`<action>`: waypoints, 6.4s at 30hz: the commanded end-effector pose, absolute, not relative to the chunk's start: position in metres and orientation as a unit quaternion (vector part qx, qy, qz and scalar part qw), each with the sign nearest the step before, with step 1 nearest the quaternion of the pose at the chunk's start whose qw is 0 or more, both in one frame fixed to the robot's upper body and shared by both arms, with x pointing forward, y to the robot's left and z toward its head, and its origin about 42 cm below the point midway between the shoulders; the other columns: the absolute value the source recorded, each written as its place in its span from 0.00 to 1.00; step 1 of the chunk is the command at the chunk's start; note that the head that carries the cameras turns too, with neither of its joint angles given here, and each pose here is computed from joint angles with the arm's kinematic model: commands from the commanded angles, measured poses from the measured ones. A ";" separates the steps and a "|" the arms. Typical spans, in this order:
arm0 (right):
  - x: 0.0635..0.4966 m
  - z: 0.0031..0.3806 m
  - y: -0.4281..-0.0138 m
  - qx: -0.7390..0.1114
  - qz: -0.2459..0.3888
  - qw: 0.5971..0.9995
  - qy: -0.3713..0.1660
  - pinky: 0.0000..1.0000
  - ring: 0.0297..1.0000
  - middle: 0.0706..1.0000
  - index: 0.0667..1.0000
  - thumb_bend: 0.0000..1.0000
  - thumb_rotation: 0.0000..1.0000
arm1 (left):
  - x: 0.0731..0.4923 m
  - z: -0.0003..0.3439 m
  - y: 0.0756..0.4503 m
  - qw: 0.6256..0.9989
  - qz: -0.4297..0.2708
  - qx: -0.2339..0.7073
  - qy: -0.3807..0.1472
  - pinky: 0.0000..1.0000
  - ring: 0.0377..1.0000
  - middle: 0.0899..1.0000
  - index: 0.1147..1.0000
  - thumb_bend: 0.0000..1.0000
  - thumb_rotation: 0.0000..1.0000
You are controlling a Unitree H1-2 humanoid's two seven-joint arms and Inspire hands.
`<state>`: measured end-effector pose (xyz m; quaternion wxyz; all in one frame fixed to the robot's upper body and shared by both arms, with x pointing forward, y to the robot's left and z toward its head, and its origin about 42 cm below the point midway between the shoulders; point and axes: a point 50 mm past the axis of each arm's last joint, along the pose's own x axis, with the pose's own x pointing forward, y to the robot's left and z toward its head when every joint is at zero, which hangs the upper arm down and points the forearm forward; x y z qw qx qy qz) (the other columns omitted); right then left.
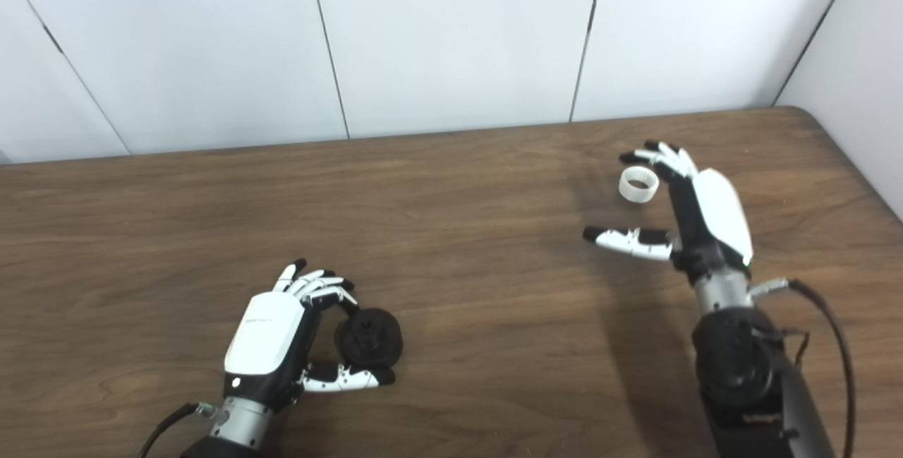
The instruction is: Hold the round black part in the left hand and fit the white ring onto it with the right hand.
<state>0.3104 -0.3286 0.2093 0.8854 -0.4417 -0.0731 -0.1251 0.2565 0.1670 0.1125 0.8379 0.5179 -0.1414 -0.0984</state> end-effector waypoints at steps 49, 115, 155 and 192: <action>0.435 0.237 -0.391 -0.557 -0.115 0.819 0.071 1.00 0.99 0.93 0.70 0.82 0.32 | 0.253 0.103 0.185 0.830 -0.120 0.533 -0.112 0.96 0.82 0.71 0.42 0.52 0.05; 0.439 0.219 -0.387 -0.527 -0.107 0.839 0.083 1.00 0.96 0.86 0.47 0.54 0.15 | 0.253 0.106 0.183 0.831 -0.118 0.532 -0.114 0.96 0.83 0.72 0.42 0.52 0.05; 0.401 0.256 -0.319 -0.550 -0.022 0.834 -0.044 1.00 0.97 0.83 0.45 0.52 0.13 | 0.252 0.106 0.174 0.829 -0.119 0.533 -0.120 0.96 0.82 0.71 0.42 0.52 0.05; 0.298 0.294 -0.169 -0.494 0.221 0.827 -0.152 1.00 1.00 0.83 0.45 0.52 0.14 | 0.255 0.110 0.142 0.834 -0.118 0.528 -0.110 0.97 0.82 0.71 0.42 0.52 0.05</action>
